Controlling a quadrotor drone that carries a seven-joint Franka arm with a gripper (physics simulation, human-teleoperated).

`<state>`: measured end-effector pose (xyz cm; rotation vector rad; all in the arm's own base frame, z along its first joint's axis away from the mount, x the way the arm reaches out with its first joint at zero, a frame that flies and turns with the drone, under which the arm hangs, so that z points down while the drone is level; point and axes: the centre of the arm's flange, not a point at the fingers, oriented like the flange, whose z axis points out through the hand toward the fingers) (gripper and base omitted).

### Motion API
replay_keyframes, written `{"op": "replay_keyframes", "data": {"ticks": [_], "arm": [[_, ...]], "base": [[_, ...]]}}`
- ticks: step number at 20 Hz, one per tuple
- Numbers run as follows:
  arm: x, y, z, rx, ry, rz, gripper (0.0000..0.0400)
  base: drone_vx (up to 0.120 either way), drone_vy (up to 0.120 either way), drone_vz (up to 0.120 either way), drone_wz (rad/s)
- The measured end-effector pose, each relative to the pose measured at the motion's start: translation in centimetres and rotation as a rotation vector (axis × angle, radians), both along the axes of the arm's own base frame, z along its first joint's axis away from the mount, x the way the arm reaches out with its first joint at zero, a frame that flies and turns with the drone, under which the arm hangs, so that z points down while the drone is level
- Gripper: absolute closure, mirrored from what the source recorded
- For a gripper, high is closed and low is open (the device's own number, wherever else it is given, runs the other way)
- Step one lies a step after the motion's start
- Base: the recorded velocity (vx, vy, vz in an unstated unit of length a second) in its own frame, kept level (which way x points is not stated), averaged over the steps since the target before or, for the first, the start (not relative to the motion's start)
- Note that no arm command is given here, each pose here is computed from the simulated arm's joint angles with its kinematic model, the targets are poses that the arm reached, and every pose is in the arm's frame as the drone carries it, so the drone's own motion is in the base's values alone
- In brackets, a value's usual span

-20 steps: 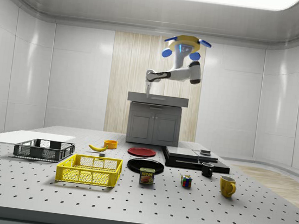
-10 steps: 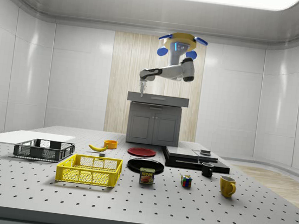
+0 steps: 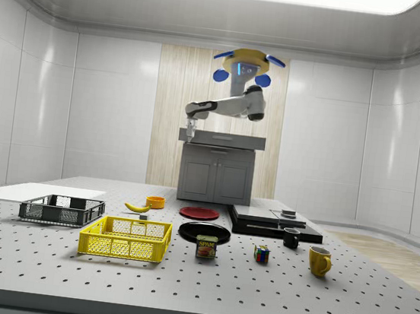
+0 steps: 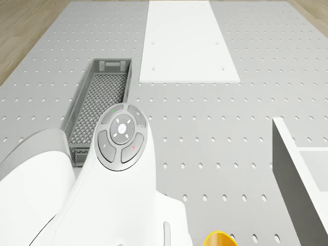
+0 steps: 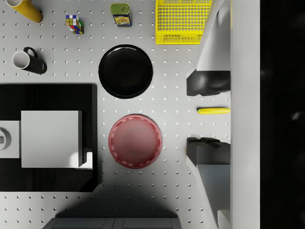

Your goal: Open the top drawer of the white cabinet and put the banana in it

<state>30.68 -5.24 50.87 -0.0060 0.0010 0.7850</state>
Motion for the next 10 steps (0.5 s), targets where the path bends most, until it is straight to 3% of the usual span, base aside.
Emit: {"op": "replay_keyframes", "data": {"ticks": [2, 4, 10], "arm": [[0.0, 0.01, 0.0, 0.001, 0.0, 0.0, 0.0118], [0.0, 0.02, 0.0, 0.002, 0.0, 0.0, 0.0072], [0.0, 0.03, 0.0, 0.003, 0.0001, 0.0, 0.0016]], "base": [[0.12, 0.12, -0.12, 0.0], [0.12, 0.12, -0.12, 0.0], [0.12, 0.107, -0.12, 0.0]]}}
